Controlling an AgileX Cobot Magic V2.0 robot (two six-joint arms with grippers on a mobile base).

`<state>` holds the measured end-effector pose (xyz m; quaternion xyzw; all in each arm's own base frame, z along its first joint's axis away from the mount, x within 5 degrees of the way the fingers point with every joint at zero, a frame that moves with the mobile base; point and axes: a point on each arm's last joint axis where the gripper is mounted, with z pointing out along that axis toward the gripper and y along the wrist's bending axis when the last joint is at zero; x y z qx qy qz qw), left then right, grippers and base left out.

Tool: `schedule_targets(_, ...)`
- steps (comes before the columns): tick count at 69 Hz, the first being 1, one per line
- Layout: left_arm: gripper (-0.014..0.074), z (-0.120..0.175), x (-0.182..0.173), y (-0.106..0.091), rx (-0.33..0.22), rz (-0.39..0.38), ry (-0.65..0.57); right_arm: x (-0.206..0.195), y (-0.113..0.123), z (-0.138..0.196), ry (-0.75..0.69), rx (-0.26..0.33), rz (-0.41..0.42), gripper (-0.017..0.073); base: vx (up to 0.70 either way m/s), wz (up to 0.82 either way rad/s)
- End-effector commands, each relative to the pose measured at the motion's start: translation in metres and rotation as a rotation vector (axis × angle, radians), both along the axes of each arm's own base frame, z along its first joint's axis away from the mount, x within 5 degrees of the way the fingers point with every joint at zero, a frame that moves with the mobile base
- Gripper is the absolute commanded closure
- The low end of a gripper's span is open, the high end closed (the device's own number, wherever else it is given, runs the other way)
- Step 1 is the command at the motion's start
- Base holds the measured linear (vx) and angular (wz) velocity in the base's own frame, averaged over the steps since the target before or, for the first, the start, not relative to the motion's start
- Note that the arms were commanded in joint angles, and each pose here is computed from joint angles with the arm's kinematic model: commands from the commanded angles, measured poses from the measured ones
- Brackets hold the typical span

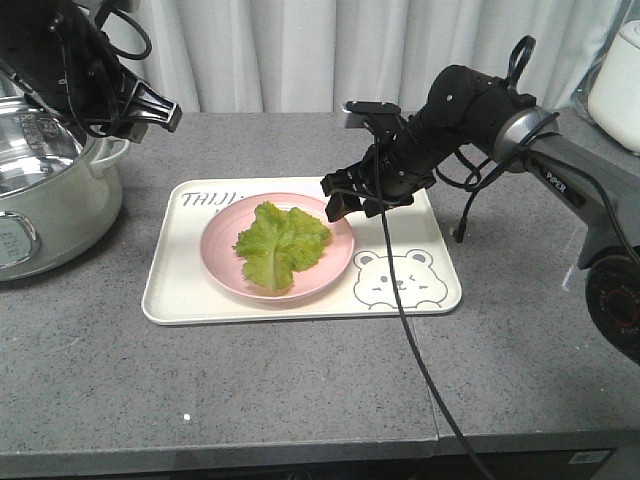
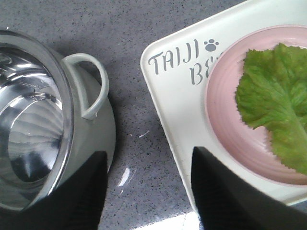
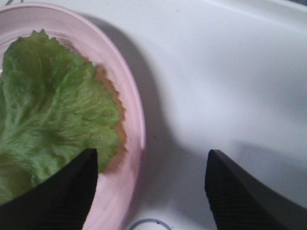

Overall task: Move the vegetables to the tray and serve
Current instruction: 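Release the plate and raise both grippers toward the tray's short edges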

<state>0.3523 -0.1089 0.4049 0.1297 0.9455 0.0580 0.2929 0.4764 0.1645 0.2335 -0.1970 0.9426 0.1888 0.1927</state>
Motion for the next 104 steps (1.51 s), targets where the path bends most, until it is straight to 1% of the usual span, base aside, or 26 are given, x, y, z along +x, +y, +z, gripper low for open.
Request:
schedule_targets(1, 0.0203, 0.022, -0.012, 0.008, -0.043, 0.050, -0.074, -0.011, -0.009, 0.068, -0.148, -0.002, -0.027, 0.0076, 0.00, 0.00)
schedule_targets(8, 0.0203, 0.022, -0.010, 0.012, -0.066, 0.080, -0.071, -0.017, -0.017, 0.088, -0.168, -0.045, -0.069, 0.0086, 0.00, 0.00)
schedule_targets(11, 0.0203, 0.022, -0.009, 0.015, -0.084, 0.098, -0.066, -0.019, -0.024, 0.096, -0.178, -0.065, -0.106, 0.0092, 0.00, 0.00)
schedule_targets(15, 0.0203, 0.020, -0.007, 0.018, -0.117, 0.121, -0.055, -0.023, -0.030, 0.106, -0.185, -0.089, -0.147, 0.0099, 0.00, 0.00)
schedule_targets(17, 0.0203, 0.019, -0.006, 0.021, -0.133, 0.134, -0.048, -0.025, -0.038, 0.111, -0.181, -0.102, -0.179, 0.0103, 0.00, 0.00)
schedule_targets(19, 0.0203, 0.017, -0.004, 0.023, -0.154, 0.148, -0.039, -0.026, -0.043, 0.113, -0.169, -0.112, -0.202, 0.0104, 0.00, 0.00)
schedule_targets(23, 0.0203, 0.015, -0.003, 0.024, -0.205, 0.151, -0.017, -0.031, -0.053, 0.118, -0.141, -0.137, -0.228, 0.0105, 0.00, 0.00)
schedule_targets(28, 0.0203, 0.013, -0.001, 0.024, -0.242, 0.152, 0.004, -0.034, -0.065, 0.120, -0.103, -0.149, -0.262, 0.0104, 0.00, 0.00)
schedule_targets(30, 0.0203, 0.012, 0.000, 0.023, -0.252, 0.151, 0.009, -0.034, -0.068, 0.120, -0.095, -0.143, -0.283, 0.0104, 0.00, 0.00)
schedule_targets(35, 0.0203, 0.008, 0.002, 0.022, -0.253, 0.155, 0.019, -0.036, -0.075, 0.120, -0.078, -0.137, -0.315, 0.0104, 0.00, 0.00)
schedule_targets(48, 0.0203, -0.006, 0.013, 0.019, -0.245, 0.165, 0.056, -0.035, -0.076, 0.119, -0.073, -0.131, -0.319, 0.0104, 0.00, 0.00)
schedule_targets(53, 0.0203, -0.014, 0.019, 0.018, -0.247, 0.181, 0.076, -0.033, -0.077, 0.115, -0.066, -0.139, -0.320, 0.0104, 0.00, 0.00)
schedule_targets(58, 0.0203, -0.020, 0.022, 0.017, -0.245, 0.187, 0.091, -0.032, -0.079, 0.106, -0.038, -0.144, -0.325, 0.0104, 0.00, 0.00)
schedule_targets(68, 0.0203, -0.032, 0.030, 0.014, -0.240, 0.190, 0.124, -0.033, -0.082, 0.082, 0.043, -0.174, -0.322, 0.0104, 0.00, 0.00)
schedule_targets(76, 0.0203, -0.033, 0.030, 0.014, -0.246, 0.189, 0.127, -0.036, -0.084, 0.063, 0.106, -0.199, -0.318, 0.0104, 0.00, 0.00)
schedule_targets(87, 0.0203, -0.034, 0.031, 0.014, -0.235, 0.191, 0.128, -0.038, -0.085, 0.054, 0.128, -0.220, -0.308, 0.0104, 0.00, 0.00)
schedule_targets(104, 0.0203, -0.068, 0.023, 0.011, -0.239, 0.198, 0.263, -0.038, -0.085, 0.055, 0.129, -0.218, -0.311, 0.0104, 0.00, 0.00)
